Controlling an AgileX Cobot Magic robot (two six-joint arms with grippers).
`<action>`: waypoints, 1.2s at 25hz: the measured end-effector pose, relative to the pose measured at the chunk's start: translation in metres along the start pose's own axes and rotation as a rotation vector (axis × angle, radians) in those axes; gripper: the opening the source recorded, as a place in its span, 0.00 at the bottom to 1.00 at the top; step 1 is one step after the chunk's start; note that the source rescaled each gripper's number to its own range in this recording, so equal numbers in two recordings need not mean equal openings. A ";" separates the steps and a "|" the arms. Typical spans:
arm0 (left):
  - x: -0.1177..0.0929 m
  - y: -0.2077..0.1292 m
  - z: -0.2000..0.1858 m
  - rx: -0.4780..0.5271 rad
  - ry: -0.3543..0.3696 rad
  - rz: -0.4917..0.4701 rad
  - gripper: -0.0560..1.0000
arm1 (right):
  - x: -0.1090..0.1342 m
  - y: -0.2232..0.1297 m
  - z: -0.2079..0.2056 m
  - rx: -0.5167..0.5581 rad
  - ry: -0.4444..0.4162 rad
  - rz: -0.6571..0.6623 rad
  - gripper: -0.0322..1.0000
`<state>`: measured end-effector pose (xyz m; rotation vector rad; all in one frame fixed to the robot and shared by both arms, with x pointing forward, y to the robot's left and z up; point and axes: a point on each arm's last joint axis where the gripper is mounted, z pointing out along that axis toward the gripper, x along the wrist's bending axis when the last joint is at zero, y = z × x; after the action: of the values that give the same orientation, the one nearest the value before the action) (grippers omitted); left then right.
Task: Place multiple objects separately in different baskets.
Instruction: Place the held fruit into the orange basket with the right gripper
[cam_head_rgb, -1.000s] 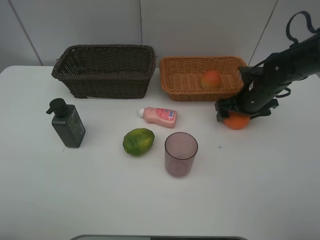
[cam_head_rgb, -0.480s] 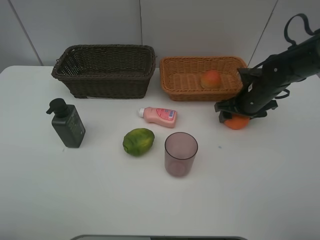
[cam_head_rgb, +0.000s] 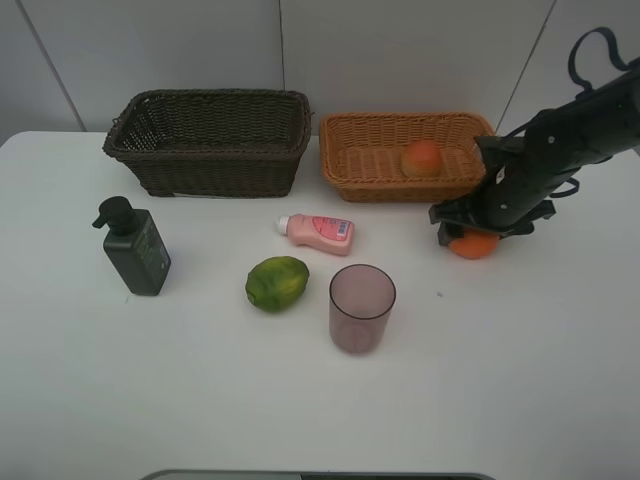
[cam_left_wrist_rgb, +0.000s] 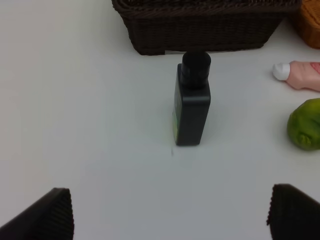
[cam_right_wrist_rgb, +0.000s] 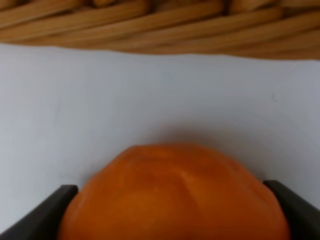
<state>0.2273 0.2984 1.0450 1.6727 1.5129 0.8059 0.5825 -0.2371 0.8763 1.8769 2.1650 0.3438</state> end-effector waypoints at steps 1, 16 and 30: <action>0.000 0.000 0.000 0.000 0.000 0.000 1.00 | 0.000 0.000 0.000 0.000 0.000 0.000 0.79; 0.000 0.000 0.000 0.000 0.000 0.000 1.00 | -0.006 0.002 -0.064 0.015 -0.026 0.025 0.79; 0.000 0.000 0.000 0.000 0.000 0.000 1.00 | -0.011 0.049 -0.134 0.079 -0.064 0.072 0.79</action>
<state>0.2273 0.2984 1.0450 1.6727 1.5129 0.8059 0.5830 -0.2423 1.0196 1.9836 2.1028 0.2123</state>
